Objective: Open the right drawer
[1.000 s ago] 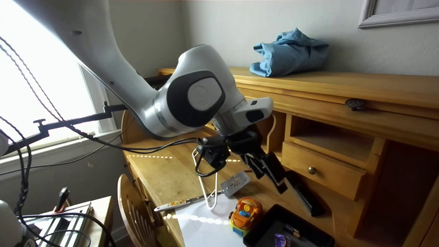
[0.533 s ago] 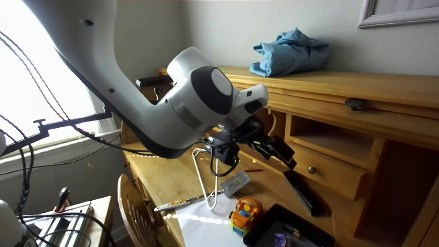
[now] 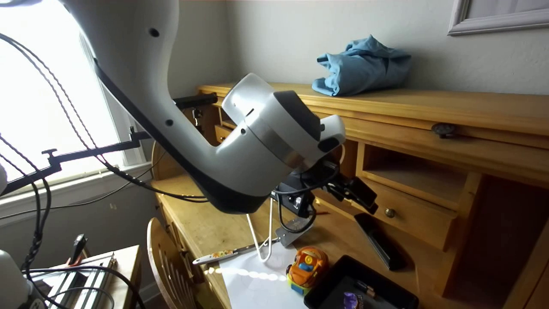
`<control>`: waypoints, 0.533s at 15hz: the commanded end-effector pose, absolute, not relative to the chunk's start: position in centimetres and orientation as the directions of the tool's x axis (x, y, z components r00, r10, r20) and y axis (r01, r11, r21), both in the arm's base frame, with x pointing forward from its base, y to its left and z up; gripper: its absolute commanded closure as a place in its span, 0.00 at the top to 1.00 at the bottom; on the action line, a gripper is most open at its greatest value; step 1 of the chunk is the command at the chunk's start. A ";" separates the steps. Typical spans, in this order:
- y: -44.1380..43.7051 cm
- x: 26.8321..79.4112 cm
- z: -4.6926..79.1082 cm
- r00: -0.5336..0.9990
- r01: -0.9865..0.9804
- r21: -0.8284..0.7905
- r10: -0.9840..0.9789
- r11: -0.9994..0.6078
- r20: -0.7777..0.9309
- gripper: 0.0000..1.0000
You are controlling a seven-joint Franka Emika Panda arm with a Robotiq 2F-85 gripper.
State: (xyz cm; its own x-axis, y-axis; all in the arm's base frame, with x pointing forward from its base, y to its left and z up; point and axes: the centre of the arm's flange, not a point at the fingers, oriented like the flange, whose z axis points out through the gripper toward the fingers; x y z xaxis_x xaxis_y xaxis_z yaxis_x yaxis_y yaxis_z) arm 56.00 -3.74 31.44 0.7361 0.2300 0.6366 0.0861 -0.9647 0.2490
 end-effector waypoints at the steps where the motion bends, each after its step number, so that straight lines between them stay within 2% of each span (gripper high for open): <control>1: -5.9 56.2 28.6 0.698 0.120 0.200 0.226 -0.972 0.680 1.00; 8: -10.2 57.2 28.3 0.685 0.112 0.127 0.169 -0.986 0.709 1.00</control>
